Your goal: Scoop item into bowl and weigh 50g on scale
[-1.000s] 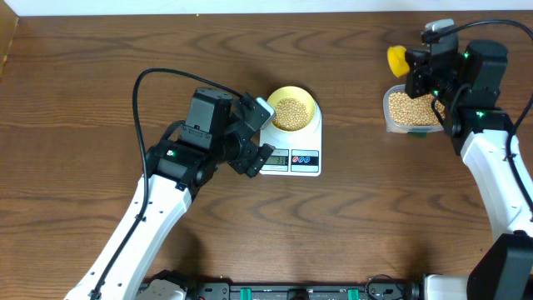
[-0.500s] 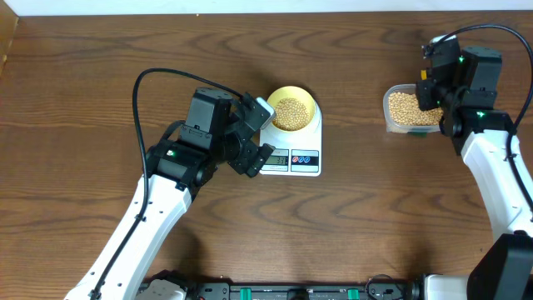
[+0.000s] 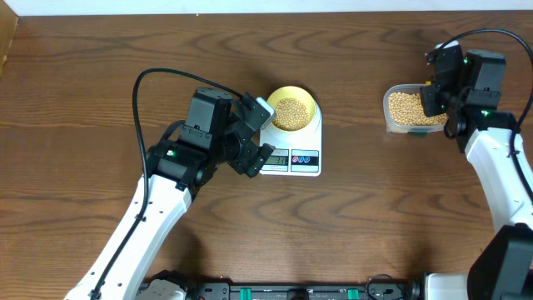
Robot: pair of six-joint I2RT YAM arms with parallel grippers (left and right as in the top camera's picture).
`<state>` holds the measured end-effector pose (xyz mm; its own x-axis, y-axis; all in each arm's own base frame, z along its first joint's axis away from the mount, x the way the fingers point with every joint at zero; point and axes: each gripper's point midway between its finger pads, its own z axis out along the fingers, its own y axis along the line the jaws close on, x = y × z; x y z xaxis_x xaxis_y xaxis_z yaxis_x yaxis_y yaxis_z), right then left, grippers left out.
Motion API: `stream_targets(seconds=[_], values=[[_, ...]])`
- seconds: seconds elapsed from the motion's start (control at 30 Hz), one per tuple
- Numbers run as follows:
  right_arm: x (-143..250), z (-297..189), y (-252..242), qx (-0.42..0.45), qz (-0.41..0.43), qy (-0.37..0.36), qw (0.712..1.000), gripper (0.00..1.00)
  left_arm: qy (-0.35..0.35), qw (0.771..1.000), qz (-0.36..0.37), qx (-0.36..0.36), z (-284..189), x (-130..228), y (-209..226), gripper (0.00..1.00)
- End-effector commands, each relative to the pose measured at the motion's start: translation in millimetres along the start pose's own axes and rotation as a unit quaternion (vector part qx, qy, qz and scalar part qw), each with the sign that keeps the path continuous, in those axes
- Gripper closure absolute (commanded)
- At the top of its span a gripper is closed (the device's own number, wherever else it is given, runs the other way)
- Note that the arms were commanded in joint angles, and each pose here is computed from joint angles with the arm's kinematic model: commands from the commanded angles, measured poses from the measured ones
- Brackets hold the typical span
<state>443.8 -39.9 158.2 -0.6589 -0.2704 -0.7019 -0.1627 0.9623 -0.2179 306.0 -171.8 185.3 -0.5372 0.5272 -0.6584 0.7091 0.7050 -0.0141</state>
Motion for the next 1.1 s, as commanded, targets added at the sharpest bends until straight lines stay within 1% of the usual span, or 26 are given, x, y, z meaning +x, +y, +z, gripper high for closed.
stream_targets(seconds=[0.0, 0.13, 0.2, 0.43, 0.53, 0.73, 0.9, 1.07], values=[[13.1, 12.0, 4.7, -0.013, -0.002, 0.022, 1.000, 0.99, -0.004, 1.000, 0.010, -0.001, -2.8, 0.0, -1.3, 0.13], [27.8, 21.5, 11.4, -0.028, 0.001, 0.048, 0.998, 0.99, -0.004, 1.000, 0.010, -0.001, -2.8, 0.0, -1.3, 0.13], [28.6, 21.9, 18.3, -0.047, 0.002, 0.047, 0.998, 0.99, -0.004, 1.000, 0.010, -0.001, -2.8, 0.0, -1.3, 0.13], [16.4, 16.8, 49.2, -0.138, 0.008, 0.013, 0.990, 0.99, -0.004, 1.000, 0.010, -0.001, -2.8, 0.0, -1.3, 0.13], [13.3, 14.4, 56.9, -0.162, 0.012, 0.004, 0.987, 0.99, -0.004, 1.000, 0.010, -0.001, -2.8, 0.0, -1.3, 0.13], [15.8, 14.0, 45.7, -0.159, 0.067, 0.009, 0.985, 0.99, -0.004, 1.000, 0.010, -0.001, -2.8, 0.0, -1.2, 0.13], [11.9, 5.1, 42.9, -0.212, 0.105, -0.014, 0.972, 0.99, -0.004, 1.000, 0.010, -0.001, -2.8, 0.0, -1.3, 0.13], [10.1, -2.5, 36.5, -0.243, 0.142, -0.028, 0.959, 0.99, -0.004, 1.000, 0.010, -0.001, -2.8, 0.0, -1.3, 0.13]])
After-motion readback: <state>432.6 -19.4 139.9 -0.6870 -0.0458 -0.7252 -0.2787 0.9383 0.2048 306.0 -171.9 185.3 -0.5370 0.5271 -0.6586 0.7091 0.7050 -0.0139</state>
